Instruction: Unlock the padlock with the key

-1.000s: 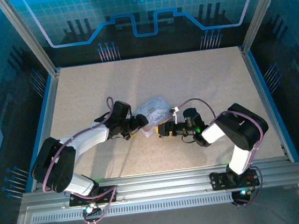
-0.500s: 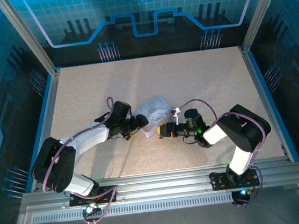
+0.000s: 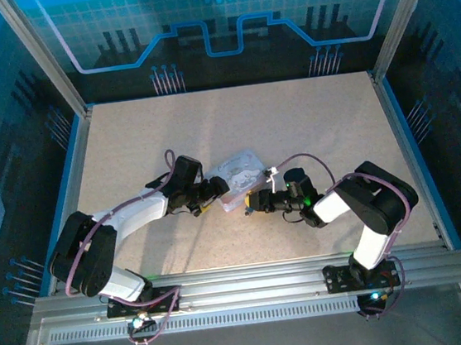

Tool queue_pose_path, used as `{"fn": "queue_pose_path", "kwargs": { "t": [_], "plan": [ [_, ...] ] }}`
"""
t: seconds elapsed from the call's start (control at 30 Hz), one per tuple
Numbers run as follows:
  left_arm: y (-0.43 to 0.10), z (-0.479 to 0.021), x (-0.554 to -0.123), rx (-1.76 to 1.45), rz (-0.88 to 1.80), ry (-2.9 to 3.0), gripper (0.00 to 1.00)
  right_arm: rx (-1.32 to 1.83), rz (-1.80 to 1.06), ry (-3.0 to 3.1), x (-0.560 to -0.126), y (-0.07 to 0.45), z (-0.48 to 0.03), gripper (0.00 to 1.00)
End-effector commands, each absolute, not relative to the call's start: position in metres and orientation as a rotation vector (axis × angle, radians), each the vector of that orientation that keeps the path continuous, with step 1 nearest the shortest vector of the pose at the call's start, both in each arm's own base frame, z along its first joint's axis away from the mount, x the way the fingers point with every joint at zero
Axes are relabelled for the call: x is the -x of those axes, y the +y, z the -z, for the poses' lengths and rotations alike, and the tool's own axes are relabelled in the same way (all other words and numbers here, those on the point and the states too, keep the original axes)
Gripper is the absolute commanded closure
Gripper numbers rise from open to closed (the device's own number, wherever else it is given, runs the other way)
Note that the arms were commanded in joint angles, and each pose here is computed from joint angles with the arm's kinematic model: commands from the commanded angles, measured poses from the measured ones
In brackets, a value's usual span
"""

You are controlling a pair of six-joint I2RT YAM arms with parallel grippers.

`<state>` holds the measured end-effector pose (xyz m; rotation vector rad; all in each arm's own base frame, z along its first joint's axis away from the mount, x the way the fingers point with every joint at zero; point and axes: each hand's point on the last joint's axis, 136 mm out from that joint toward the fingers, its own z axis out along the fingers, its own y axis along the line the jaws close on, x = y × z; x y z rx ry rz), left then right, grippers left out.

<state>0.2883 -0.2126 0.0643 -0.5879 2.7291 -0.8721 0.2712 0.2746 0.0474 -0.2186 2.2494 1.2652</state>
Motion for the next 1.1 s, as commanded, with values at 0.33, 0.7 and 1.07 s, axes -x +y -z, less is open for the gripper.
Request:
{"fn": "queue_pose_path", "kwargs": {
  "t": [0.33, 0.7, 1.07],
  "plan": [
    [-0.1993, -0.0391, -0.2626, 0.645, 0.774, 2.851, 0.2, 0.238, -1.263, 2.247, -0.269, 0.2776, -0.0499, 0.8],
    [-0.1984, -0.0387, -0.2623, 0.643, 0.767, 2.852, 0.2, 0.262, -1.259, 2.254, -0.2658, 0.2758, -0.05, 0.81],
    [-0.1981, -0.0399, -0.263, 0.644, 0.761, 2.851, 0.2, 0.251, -1.25, 2.261, -0.2664, 0.2723, -0.0482, 0.91]
  ]
}}
